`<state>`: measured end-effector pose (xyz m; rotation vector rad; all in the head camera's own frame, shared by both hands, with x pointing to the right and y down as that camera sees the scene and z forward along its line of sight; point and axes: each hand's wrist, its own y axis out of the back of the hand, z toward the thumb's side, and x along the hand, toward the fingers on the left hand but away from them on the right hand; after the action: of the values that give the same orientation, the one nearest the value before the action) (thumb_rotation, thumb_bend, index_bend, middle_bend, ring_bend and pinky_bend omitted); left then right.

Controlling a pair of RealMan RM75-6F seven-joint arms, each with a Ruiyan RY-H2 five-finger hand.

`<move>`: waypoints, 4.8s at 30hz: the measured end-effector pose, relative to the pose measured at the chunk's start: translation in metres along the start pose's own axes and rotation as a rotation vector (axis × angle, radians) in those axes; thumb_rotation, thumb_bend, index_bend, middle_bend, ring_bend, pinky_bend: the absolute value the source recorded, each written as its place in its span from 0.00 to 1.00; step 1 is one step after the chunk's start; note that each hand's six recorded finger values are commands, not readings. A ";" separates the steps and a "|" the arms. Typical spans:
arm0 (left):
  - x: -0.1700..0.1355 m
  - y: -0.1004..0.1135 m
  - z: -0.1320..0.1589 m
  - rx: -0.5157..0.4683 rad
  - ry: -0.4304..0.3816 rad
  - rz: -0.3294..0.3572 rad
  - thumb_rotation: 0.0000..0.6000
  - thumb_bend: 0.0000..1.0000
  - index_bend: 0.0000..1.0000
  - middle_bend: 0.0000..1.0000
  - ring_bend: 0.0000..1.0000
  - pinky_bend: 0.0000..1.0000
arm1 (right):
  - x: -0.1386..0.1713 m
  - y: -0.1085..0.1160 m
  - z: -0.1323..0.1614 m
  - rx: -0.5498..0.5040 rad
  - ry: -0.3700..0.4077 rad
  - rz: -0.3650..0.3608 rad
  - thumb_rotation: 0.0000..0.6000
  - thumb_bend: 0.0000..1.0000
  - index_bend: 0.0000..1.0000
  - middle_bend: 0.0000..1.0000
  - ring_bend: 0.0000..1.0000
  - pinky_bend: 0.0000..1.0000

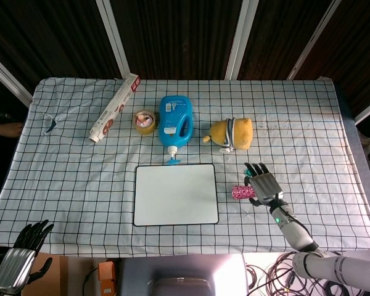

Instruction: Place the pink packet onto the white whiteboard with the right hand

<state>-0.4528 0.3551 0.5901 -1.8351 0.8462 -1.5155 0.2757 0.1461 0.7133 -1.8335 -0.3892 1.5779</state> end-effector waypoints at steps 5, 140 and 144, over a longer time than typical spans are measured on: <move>0.001 -0.001 0.000 0.002 0.005 -0.007 1.00 0.37 0.00 0.00 0.00 0.00 | -0.006 0.022 0.034 -0.045 0.054 -0.037 1.00 0.22 0.40 0.00 0.00 0.02; -0.017 0.007 -0.023 -0.065 0.045 0.039 1.00 0.37 0.00 0.00 0.00 0.00 | -0.045 0.028 0.225 0.018 0.127 -0.132 1.00 0.22 0.49 0.00 0.00 0.02; -0.017 0.007 -0.023 -0.066 0.045 0.040 1.00 0.37 0.00 0.00 0.00 0.00 | -0.045 0.025 0.223 0.029 0.119 -0.118 1.00 0.22 0.37 0.00 0.00 0.02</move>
<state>-0.4787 0.3625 0.5784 -1.8256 0.9594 -1.5255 0.0475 0.1659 0.7227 -1.8379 -0.4101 1.3806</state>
